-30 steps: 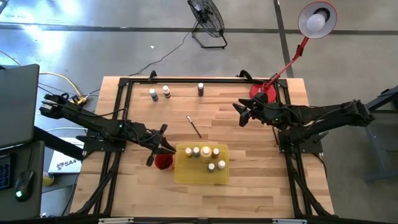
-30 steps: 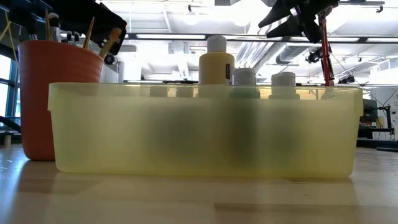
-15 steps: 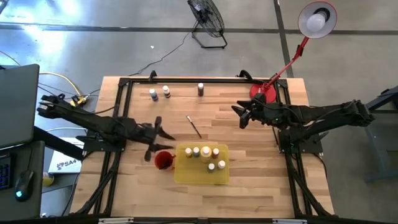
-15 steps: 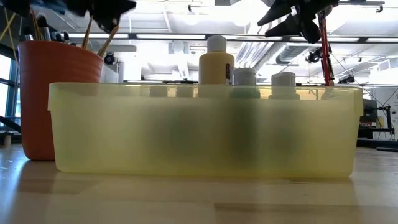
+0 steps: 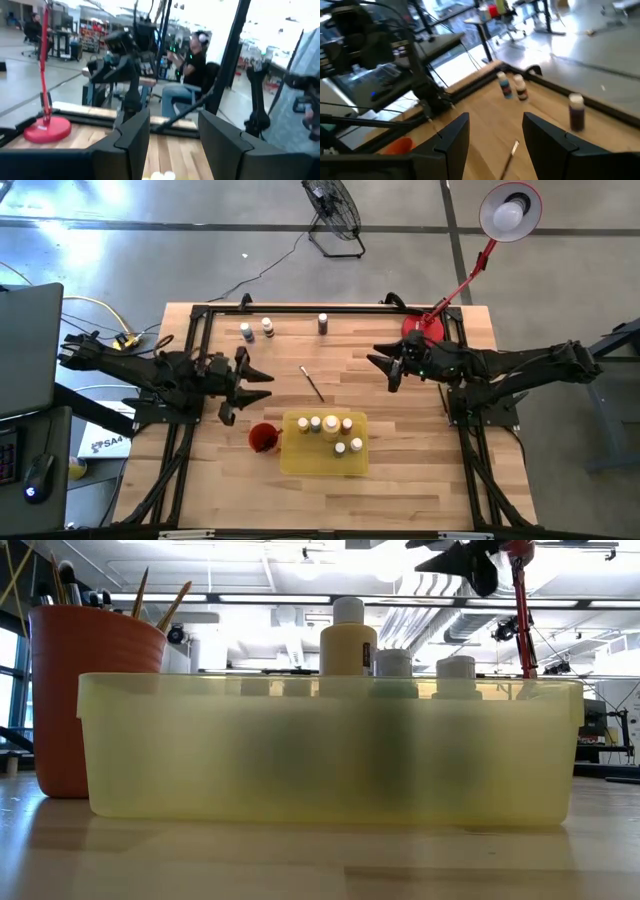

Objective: Pick & Place Paint Supplies
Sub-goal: Put the silver paintbrush into the orange cup

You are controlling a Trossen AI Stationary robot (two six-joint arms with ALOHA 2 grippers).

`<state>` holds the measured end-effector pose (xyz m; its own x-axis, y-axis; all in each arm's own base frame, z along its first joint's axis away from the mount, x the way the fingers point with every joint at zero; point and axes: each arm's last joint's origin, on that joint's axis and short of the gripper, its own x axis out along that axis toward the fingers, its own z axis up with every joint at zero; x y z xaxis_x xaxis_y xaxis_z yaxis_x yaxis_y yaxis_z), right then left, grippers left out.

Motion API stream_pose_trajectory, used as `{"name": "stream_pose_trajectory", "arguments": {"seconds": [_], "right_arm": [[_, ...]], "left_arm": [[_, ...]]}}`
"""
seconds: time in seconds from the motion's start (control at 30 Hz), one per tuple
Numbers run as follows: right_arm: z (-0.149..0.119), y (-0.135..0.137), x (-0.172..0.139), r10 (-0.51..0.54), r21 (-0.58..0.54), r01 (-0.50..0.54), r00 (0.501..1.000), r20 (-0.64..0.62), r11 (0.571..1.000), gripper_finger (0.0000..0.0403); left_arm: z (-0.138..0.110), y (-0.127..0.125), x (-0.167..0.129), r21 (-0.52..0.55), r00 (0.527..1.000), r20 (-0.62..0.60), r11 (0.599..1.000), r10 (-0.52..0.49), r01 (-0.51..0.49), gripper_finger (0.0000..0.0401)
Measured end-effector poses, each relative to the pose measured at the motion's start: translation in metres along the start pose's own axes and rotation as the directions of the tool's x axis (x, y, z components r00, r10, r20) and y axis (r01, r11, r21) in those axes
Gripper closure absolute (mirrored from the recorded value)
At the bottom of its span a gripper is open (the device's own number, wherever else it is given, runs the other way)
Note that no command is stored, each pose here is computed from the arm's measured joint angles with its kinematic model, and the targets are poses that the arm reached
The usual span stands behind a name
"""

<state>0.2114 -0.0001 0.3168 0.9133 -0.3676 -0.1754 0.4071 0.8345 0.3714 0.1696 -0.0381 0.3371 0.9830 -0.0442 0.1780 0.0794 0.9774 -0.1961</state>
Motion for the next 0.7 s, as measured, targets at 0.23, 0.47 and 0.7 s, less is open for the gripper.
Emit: {"name": "stream_pose_trajectory", "arguments": {"seconds": [0.23,0.47,0.7], "right_arm": [[0.007,0.004,-0.004,0.095,-0.104,-0.091,0.995,0.031,0.99,0.0229],[0.009,0.004,-0.007,0.124,-0.204,-0.115,0.992,0.029,0.972,0.0229],[0.013,0.002,-0.012,0.092,-0.354,-0.064,0.994,0.062,0.933,0.0229]], "left_arm": [[0.024,-0.001,0.0,-0.021,0.992,0.082,0.995,0.096,-0.094,0.0235],[0.039,-0.001,-0.002,-0.066,0.969,0.185,0.985,0.167,-0.157,0.0235],[0.041,0.005,0.002,-0.226,0.885,0.24,0.91,0.399,-0.349,0.0235]]}}
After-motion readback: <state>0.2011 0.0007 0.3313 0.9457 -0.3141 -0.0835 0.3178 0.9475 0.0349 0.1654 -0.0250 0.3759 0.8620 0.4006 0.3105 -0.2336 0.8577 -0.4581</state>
